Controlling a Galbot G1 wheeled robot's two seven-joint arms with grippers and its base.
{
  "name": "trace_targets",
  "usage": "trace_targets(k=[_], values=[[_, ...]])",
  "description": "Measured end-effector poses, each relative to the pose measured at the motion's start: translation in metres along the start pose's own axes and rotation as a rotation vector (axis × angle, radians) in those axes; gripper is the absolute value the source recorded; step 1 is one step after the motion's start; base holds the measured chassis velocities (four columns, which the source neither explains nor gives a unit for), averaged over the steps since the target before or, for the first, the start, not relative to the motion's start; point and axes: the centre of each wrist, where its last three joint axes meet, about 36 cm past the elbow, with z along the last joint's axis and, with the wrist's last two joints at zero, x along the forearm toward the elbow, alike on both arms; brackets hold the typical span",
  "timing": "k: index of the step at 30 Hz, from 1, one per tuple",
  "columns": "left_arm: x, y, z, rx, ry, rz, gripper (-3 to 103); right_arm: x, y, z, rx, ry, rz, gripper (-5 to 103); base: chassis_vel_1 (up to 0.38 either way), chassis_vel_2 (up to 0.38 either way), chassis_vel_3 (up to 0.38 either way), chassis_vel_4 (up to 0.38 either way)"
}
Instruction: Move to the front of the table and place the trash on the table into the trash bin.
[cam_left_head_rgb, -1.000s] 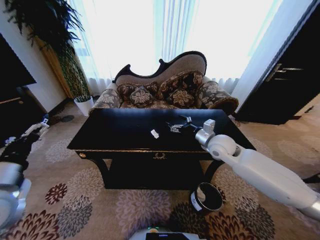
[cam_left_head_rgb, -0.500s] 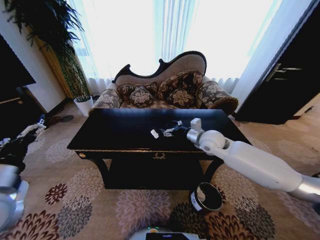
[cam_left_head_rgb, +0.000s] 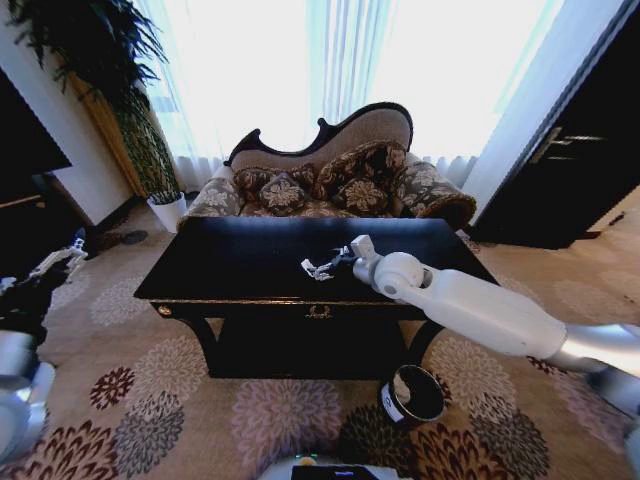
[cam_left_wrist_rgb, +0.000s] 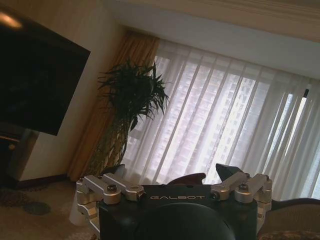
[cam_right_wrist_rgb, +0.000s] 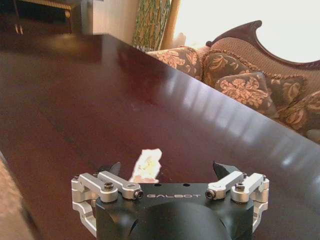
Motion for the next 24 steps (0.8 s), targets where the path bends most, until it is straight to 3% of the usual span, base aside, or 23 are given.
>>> trace_targets(k=[2,8,18,24], values=[[0.001,0.001,0.001,-0.004,0.001,-0.006,100,-0.008,0.005,0.002,0.026,0.009,0.003,100,0.0,0.0,0.0,0.0],[0.001,0.001,0.001,-0.007,-0.001,-0.009,100,-0.019,0.016,-0.003,0.022,0.033,-0.025,100,0.0,0.0,0.0,0.0],[-0.003,0.003,0.004,0.0,0.001,-0.008,100,-0.026,0.008,0.008,0.03,0.066,-0.016,102,0.0,0.0,0.0,0.0],[-0.004,0.004,0.005,0.001,0.003,-0.008,100,-0.029,0.002,0.007,0.03,0.078,-0.013,85,0.0,0.0,0.0,0.0]])
